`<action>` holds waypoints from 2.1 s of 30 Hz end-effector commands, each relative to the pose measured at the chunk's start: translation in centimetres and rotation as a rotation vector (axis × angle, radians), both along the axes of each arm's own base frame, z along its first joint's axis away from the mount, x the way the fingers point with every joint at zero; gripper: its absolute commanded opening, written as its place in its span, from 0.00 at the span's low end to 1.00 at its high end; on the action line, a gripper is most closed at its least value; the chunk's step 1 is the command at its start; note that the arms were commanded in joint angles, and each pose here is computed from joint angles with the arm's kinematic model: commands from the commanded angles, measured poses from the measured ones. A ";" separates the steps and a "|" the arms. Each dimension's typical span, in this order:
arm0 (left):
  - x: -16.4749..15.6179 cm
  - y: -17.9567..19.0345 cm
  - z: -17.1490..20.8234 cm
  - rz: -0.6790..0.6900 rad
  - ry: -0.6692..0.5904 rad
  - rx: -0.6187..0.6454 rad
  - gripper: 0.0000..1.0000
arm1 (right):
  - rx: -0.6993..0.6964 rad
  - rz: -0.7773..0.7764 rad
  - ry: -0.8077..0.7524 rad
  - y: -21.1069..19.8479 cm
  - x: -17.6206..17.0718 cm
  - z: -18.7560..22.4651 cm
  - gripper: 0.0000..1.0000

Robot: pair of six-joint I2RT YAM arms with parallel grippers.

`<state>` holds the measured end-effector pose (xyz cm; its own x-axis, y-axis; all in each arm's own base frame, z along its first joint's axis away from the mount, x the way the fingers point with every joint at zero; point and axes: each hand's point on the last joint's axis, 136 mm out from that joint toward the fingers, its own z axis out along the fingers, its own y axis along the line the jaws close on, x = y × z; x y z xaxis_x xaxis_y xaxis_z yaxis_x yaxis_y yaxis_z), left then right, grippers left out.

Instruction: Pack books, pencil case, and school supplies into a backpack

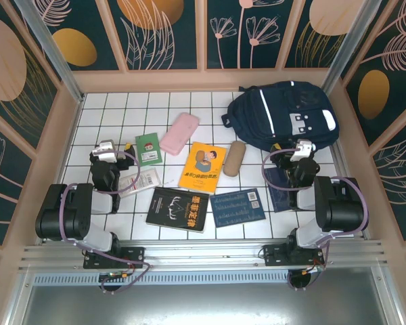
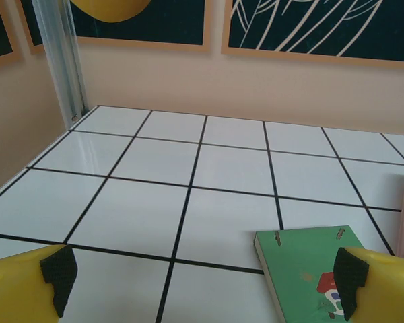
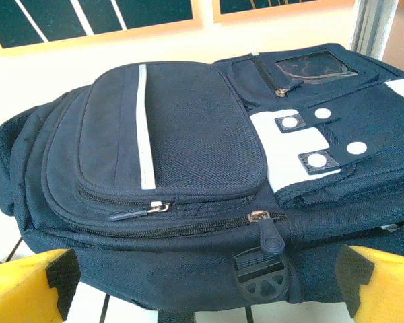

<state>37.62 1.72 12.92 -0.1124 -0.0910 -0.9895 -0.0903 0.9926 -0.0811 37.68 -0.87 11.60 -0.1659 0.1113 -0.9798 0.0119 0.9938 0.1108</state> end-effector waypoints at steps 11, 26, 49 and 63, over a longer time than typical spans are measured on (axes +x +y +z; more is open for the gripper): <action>0.2 -0.1 0.6 0.002 -0.018 0.013 0.99 | 0.004 0.015 -0.011 0.2 0.3 0.4 0.99; 0.2 -0.1 0.6 0.002 -0.015 0.014 0.99 | 0.004 0.015 -0.016 0.2 0.2 0.5 0.99; -0.1 0.4 3.0 0.028 -0.030 0.009 0.99 | -0.061 0.080 -0.039 2.3 -0.5 2.6 0.99; -4.0 -11.6 16.9 -0.369 0.103 -0.119 0.99 | -0.126 0.298 -0.330 19.4 -7.3 22.7 0.99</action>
<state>34.35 -9.59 33.88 0.0091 -0.1234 -0.9923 0.3025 0.9462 -0.1149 31.45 18.04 31.62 0.1497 0.0113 -0.9887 -0.3665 0.9293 -0.0449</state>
